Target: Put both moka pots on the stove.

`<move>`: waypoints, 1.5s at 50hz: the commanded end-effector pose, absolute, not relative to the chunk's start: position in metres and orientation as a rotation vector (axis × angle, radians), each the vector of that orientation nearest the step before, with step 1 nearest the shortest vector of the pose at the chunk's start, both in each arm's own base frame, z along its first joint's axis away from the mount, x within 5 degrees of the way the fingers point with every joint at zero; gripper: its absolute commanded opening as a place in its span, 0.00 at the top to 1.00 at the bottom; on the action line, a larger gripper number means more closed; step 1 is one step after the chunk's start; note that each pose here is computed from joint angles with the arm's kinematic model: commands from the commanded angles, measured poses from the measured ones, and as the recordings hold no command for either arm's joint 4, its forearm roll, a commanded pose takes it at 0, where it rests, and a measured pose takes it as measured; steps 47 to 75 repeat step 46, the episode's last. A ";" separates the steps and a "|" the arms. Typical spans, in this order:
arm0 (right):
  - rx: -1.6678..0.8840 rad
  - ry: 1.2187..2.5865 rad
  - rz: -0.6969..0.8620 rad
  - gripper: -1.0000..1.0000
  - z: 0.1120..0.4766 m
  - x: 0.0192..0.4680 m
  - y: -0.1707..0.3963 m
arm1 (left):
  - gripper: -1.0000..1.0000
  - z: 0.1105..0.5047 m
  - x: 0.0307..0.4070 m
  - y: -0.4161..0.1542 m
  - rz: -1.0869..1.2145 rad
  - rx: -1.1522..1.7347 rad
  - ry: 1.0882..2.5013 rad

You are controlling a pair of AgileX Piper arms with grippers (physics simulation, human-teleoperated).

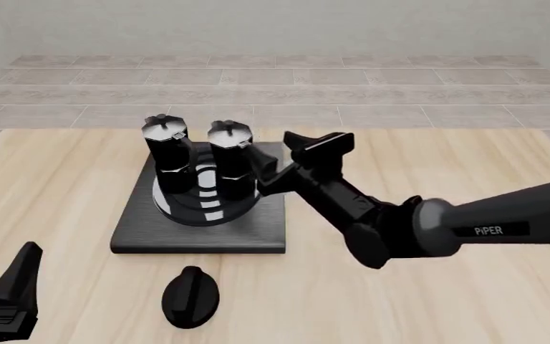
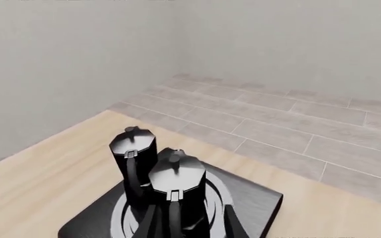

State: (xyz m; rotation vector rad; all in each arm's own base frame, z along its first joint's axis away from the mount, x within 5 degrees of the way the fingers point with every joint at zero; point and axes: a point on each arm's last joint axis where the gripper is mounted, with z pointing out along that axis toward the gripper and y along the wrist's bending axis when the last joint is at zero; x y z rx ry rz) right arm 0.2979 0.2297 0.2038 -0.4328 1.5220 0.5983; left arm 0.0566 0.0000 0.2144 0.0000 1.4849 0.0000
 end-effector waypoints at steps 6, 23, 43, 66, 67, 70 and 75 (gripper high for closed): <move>-0.420 1.498 0.559 0.00 0.231 0.288 0.208 | 0.00 0.214 0.057 0.000 0.000 0.000 1.485; -0.407 1.461 0.517 0.00 0.257 0.276 0.186 | 0.00 0.214 0.057 0.000 0.000 0.000 1.485; -0.391 1.417 0.471 0.00 0.290 0.263 0.164 | 0.00 0.214 0.057 0.000 0.000 0.000 1.485; -0.394 1.413 0.464 0.00 0.294 0.261 0.162 | 0.00 0.214 0.057 0.000 0.000 0.000 1.485; -0.394 1.413 0.464 0.00 0.294 0.261 0.162 | 0.00 0.214 0.057 0.000 0.000 0.000 1.485; -0.394 1.413 0.464 0.00 0.294 0.261 0.162 | 0.00 0.214 0.057 0.000 0.000 0.000 1.485; -0.394 1.413 0.464 0.00 0.294 0.261 0.162 | 0.00 0.214 0.057 0.000 0.000 0.000 1.485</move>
